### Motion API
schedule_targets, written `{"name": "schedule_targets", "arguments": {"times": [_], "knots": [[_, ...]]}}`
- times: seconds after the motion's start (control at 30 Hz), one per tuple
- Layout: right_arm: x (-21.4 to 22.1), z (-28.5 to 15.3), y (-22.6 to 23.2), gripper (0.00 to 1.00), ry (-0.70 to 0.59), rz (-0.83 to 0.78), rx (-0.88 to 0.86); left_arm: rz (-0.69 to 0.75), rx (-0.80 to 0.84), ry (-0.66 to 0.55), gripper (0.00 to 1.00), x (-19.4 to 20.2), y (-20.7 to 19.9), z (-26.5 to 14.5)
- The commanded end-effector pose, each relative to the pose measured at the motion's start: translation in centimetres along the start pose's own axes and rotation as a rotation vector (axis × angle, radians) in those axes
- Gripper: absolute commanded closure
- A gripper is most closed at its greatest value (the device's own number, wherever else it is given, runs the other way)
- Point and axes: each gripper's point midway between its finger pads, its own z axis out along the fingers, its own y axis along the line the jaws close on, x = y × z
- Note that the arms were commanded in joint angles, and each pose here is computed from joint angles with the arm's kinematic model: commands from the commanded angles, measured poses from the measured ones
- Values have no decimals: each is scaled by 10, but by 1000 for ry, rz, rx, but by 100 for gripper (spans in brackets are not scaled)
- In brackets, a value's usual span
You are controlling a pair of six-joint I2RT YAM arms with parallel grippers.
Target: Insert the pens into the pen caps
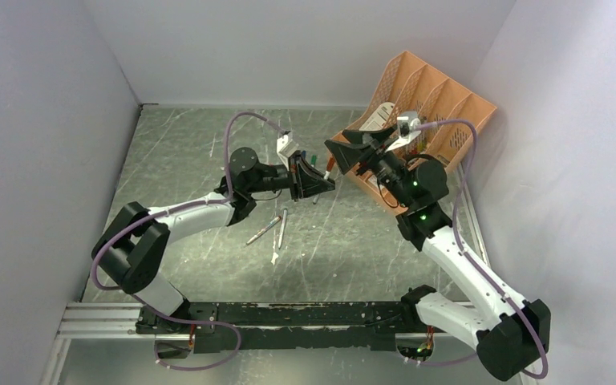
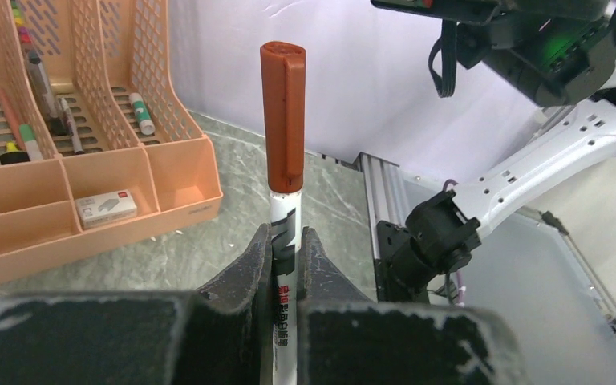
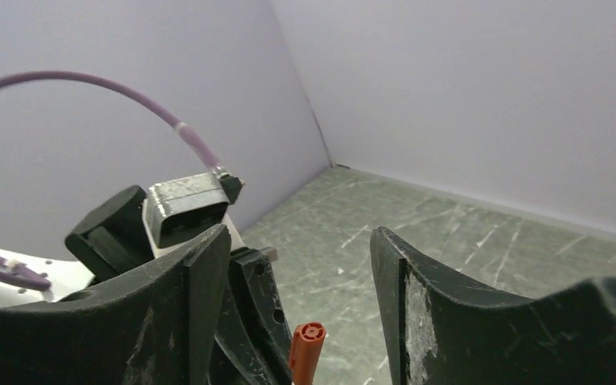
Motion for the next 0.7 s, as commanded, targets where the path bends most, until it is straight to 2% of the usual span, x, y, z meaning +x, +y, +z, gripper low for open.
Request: {"name": "schedule_targets", "arguments": {"times": [0.0,0.1,0.2,0.33,0.43,0.67], "knots": [[24,-1,-13,39,124,-40,46,118,18,35,93,-15,-5,-1],[30,-1,-11,48,140,-41,22,124,-8,42,93,-17,-2,0],[37,-2,-10,53,162,-37,11,124,-11,42,93,-18,0,1],[43,-4,-12,55,181,-42,14,102,-19,26,93,-22,2,3],[48,-6,-14,63,190,-36,22,88,-10,19,93,-22,2,5],[59,-8,-16,68,208,-10,20,73,-6,5,93,-26,2,8]]}}
